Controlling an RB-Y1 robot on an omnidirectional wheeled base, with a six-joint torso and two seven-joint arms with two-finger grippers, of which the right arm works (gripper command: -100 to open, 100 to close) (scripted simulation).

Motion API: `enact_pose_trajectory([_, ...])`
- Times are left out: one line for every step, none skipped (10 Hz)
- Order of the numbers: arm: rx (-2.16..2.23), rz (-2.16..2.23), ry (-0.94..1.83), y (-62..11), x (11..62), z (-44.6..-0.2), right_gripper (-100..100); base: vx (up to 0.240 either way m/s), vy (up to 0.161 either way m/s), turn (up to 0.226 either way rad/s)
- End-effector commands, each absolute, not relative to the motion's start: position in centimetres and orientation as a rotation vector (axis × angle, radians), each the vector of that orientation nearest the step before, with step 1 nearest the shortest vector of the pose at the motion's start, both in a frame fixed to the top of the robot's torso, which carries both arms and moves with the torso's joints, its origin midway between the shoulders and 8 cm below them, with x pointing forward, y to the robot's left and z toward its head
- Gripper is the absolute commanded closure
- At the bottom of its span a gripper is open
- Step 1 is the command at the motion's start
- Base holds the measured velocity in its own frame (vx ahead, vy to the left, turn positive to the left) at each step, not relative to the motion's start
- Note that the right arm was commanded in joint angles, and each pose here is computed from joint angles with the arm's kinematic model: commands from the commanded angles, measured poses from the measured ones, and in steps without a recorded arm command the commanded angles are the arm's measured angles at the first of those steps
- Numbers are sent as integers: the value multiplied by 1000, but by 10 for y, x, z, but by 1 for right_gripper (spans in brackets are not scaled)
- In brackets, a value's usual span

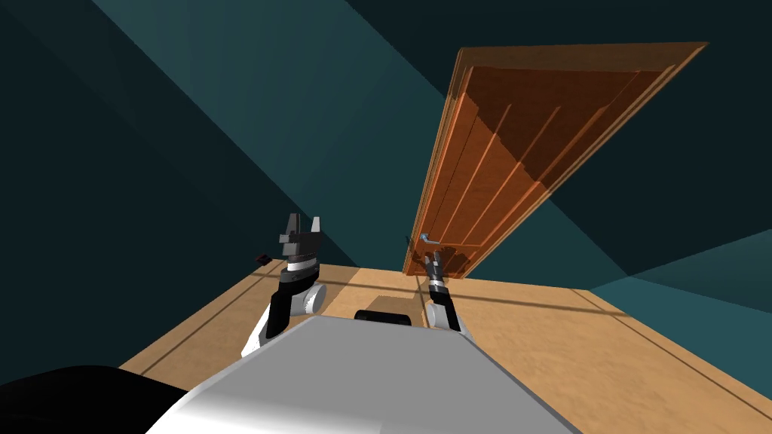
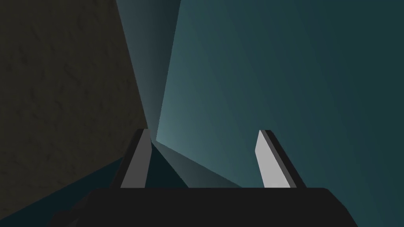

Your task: Pull the door open

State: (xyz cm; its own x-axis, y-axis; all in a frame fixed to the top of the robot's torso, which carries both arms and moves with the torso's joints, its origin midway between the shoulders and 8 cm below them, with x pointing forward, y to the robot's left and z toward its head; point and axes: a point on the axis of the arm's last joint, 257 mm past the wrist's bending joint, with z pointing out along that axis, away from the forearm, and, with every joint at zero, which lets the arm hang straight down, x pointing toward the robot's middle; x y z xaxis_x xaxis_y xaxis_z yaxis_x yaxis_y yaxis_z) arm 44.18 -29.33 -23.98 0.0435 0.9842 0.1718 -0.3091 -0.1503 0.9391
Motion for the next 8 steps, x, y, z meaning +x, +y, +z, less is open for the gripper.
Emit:
enact_pose_trajectory([1143,1397,853,-298,443,-252,-100,60,-90,115])
enact_pose_trajectory([1155,1388,862,-300,442,-259,-100,45,-69,71])
enact_pose_trajectory([1159,1384,866,-300,441,-262,-100,12,-26,-19])
enact_pose_trajectory([1175,1375,873,-304,443,-272,-100,11,-39,67])
enact_pose_trajectory([1185,1370,875,-307,444,-278,-100,39,-81,193])
enact_pose_trajectory([1201,1357,888,-308,442,-287,-100,49,-73,65])
enact_pose_trajectory([1215,1347,894,-312,443,-296,-100,40,-62,89])
enact_pose_trajectory([1229,1336,900,-317,443,-304,-100,44,-99,143])
